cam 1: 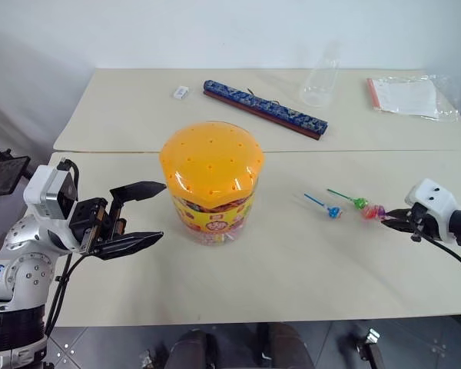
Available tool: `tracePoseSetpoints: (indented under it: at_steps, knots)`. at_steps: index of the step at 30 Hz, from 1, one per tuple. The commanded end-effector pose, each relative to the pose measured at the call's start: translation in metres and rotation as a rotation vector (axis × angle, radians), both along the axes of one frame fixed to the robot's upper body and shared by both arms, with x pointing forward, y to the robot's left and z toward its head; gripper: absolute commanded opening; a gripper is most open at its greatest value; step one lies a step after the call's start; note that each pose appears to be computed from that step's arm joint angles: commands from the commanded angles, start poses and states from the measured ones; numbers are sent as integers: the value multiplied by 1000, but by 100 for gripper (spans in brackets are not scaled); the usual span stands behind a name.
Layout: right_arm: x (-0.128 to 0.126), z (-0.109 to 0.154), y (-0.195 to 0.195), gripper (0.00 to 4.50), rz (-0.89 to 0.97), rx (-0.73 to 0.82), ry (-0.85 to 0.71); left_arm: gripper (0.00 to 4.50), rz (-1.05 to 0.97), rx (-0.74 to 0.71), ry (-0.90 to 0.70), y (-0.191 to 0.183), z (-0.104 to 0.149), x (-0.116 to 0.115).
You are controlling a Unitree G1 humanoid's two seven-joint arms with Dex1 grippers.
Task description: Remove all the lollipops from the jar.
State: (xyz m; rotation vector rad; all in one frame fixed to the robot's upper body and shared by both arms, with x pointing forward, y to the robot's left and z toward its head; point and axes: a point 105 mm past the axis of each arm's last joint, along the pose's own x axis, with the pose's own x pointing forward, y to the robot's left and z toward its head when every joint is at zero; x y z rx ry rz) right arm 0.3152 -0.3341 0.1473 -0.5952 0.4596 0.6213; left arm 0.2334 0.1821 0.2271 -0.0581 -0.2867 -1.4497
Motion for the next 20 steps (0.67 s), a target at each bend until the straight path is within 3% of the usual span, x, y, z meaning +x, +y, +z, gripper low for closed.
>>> tracePoseSetpoints:
  at_steps: [1, 6, 11, 15, 20]
  knots:
    - [-5, 30, 13, 271, 114, 68, -135, 450, 21, 39, -41, 5, 6, -8]
    - [-15, 76, 72, 442, 420, 263, -404, 450, 138, 83, -4, 22, -4, -2]
    - [-30, 74, 130, 447, 634, 411, -342, 450, 371, 183, 63, 44, -32, 20]
    - [-36, 52, 155, 447, 722, 414, -297, 450, 531, 302, 71, 54, -59, 30]
    - [-29, 18, 168, 447, 706, 409, -320, 450, 750, 354, 52, 69, -85, 43]
